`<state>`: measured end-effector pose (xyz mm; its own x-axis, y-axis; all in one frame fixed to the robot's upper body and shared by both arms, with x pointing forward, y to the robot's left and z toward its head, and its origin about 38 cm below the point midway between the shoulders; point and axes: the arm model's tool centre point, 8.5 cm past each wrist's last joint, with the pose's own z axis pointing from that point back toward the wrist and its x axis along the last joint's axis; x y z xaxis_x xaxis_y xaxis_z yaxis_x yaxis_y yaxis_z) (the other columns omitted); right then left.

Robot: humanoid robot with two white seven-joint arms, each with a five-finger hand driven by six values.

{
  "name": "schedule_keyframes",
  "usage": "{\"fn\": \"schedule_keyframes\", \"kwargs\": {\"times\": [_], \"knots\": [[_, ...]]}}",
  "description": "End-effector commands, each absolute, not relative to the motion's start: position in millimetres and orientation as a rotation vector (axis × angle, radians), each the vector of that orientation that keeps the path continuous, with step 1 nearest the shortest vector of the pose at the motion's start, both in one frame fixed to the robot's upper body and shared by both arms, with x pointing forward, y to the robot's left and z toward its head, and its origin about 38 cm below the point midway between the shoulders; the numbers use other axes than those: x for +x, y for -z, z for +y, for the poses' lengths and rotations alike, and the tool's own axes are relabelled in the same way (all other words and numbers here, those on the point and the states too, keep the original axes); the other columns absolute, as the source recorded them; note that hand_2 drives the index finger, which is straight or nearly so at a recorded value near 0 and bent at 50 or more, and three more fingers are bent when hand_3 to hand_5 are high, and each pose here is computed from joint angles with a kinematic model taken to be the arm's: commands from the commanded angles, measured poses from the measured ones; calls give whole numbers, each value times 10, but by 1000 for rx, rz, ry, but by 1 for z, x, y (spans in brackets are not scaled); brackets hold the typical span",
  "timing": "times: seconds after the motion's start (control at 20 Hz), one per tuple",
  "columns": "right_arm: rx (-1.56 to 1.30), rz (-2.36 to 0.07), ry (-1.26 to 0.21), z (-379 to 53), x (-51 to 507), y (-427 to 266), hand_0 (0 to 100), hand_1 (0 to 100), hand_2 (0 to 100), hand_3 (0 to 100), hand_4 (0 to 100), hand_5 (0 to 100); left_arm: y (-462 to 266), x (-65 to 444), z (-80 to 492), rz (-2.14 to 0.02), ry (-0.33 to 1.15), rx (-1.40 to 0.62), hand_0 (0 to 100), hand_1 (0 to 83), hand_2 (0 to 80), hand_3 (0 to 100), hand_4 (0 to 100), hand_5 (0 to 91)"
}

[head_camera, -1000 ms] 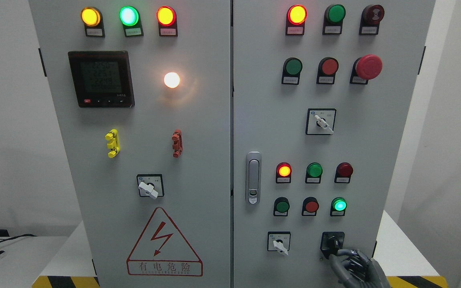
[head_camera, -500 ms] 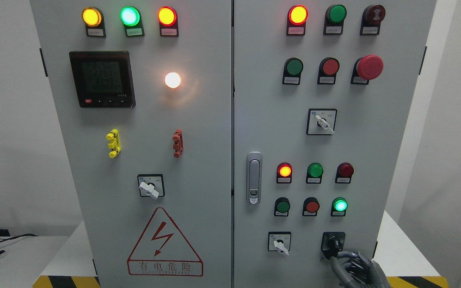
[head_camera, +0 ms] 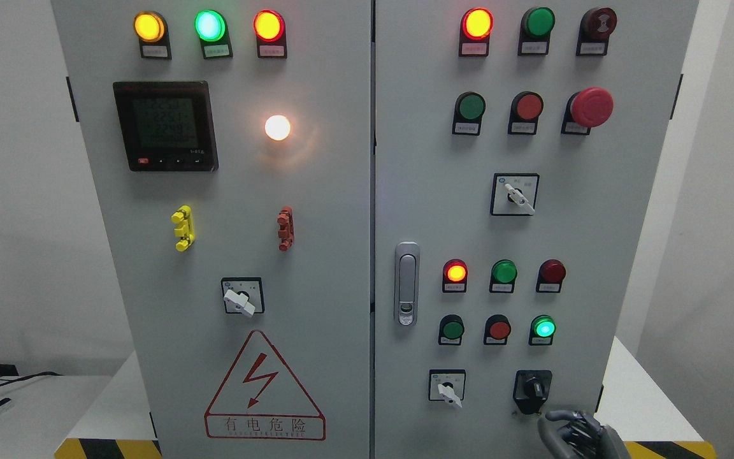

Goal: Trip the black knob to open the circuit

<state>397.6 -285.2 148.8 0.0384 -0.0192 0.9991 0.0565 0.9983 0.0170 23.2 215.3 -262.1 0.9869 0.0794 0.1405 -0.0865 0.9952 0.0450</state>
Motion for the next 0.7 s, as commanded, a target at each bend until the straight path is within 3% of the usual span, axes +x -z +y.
{"fn": "schedule_keyframes", "kwargs": {"times": [0.0, 0.15, 0.25, 0.3, 0.4, 0.65], "knots": [[-52, -1546, 70, -304, 366, -149, 433, 657, 472, 766, 681, 628, 262, 24, 215, -141, -53, 49, 120, 389, 0, 0, 0, 0], [-67, -1550, 61, -308, 332, -143, 411, 504, 485, 731, 652, 606, 262, 24, 214, -141, -53, 47, 120, 389, 0, 0, 0, 0], [-84, -1561, 62, -313, 309, -137, 327, 374, 482, 653, 569, 542, 262, 24, 215, -141, -53, 49, 120, 389, 0, 0, 0, 0], [-89, -1565, 54, -314, 299, -135, 313, 366, 476, 641, 555, 527, 262, 24, 214, -141, -53, 47, 120, 389, 0, 0, 0, 0], [-92, -1563, 42, -317, 278, -129, 211, 260, 418, 547, 467, 447, 262, 24, 215, -141, -53, 49, 120, 389, 0, 0, 0, 0], [-99, -1565, 26, -321, 241, -117, 93, 136, 362, 479, 412, 393, 262, 24, 214, -141, -53, 47, 120, 389, 0, 0, 0, 0]]}}
